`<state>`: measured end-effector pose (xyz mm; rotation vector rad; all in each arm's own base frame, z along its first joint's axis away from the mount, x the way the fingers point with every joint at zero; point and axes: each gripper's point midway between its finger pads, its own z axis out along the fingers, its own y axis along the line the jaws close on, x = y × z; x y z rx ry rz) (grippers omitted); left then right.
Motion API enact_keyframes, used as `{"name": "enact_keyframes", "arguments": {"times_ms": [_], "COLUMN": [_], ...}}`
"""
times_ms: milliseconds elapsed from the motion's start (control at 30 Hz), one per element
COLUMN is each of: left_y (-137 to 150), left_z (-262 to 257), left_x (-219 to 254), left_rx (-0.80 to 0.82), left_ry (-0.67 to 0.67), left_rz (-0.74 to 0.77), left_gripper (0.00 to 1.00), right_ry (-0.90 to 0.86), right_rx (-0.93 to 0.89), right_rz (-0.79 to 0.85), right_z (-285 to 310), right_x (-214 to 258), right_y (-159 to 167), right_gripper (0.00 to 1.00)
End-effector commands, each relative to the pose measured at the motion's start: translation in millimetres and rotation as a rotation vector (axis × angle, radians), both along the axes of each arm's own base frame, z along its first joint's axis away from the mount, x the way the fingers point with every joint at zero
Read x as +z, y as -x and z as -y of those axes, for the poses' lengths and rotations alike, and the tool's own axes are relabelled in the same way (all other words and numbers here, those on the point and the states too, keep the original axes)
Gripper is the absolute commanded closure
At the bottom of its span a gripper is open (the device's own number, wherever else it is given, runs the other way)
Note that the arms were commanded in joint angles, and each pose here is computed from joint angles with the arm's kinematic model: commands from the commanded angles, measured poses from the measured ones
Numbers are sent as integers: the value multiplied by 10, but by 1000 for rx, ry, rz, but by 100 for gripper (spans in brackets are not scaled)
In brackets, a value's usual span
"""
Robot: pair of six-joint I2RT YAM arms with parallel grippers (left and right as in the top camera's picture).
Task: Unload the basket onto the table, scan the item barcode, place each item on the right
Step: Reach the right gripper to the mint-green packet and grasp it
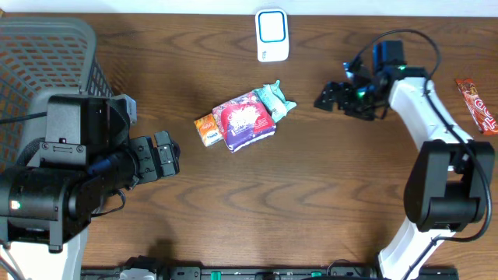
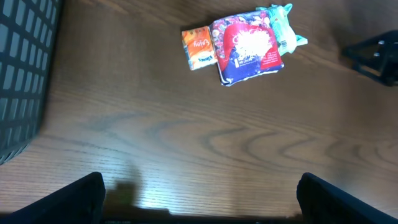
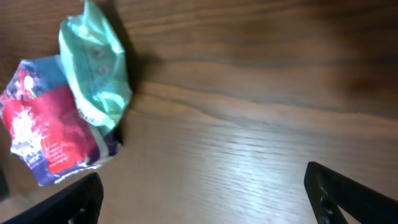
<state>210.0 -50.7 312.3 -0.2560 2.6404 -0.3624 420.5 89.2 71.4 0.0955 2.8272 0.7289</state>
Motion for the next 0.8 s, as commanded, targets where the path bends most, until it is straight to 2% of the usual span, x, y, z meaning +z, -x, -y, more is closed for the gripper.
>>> {"name": "enact_keyframes", "arguments": {"times_ms": [0,400,767], "left_y": [5,5,5], "left_z": [10,10,10], "left_x": [-5,-5,-5], "left_rx": [-17,-17,-17], "left_ry": [1,1,1], "left_rz": [-2,-2,-2], "left_gripper": [2,2,2], "right_ry": [-59,-4,-55], "right_rx": [-34,62,82], "right_rz": [-26,180,237], "right_z": [-241,-823,-1150], "right_x": [-25,51,-125], "right_y": [39,-223,-398], "right_gripper": [1,1,1]}}
